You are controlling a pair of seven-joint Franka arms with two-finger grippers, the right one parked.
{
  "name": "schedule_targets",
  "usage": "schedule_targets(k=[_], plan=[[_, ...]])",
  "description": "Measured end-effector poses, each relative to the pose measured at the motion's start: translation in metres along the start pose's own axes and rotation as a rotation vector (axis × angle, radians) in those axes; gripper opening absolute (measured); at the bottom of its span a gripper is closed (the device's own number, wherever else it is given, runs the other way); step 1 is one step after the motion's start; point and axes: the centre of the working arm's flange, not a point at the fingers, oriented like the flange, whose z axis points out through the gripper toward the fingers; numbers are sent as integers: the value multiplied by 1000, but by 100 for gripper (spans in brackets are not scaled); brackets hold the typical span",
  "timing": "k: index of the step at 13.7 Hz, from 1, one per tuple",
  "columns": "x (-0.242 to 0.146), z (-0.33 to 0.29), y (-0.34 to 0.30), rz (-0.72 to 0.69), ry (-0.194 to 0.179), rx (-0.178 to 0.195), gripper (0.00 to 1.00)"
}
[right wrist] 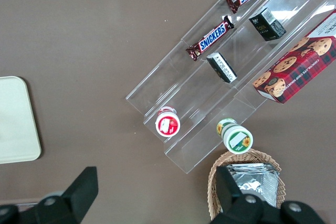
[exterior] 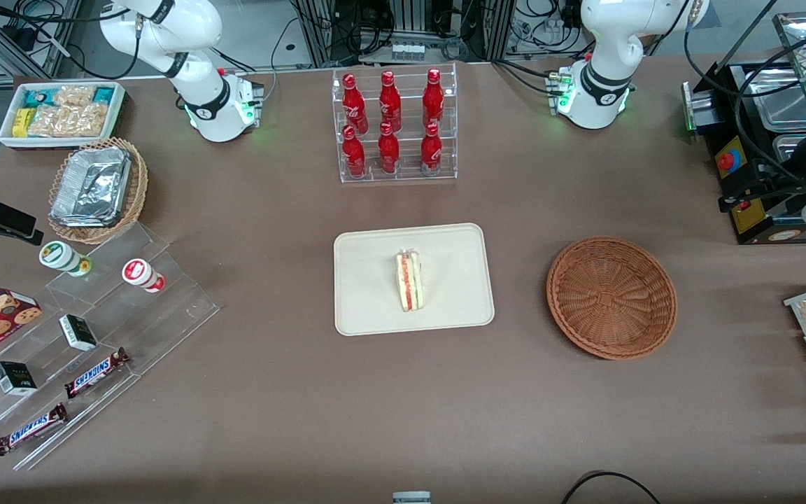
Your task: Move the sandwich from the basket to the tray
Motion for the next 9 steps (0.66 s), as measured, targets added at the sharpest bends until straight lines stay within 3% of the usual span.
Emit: schedule_targets(k=[9], plan=[[-1, -15, -10, -18, 30, 5, 100]])
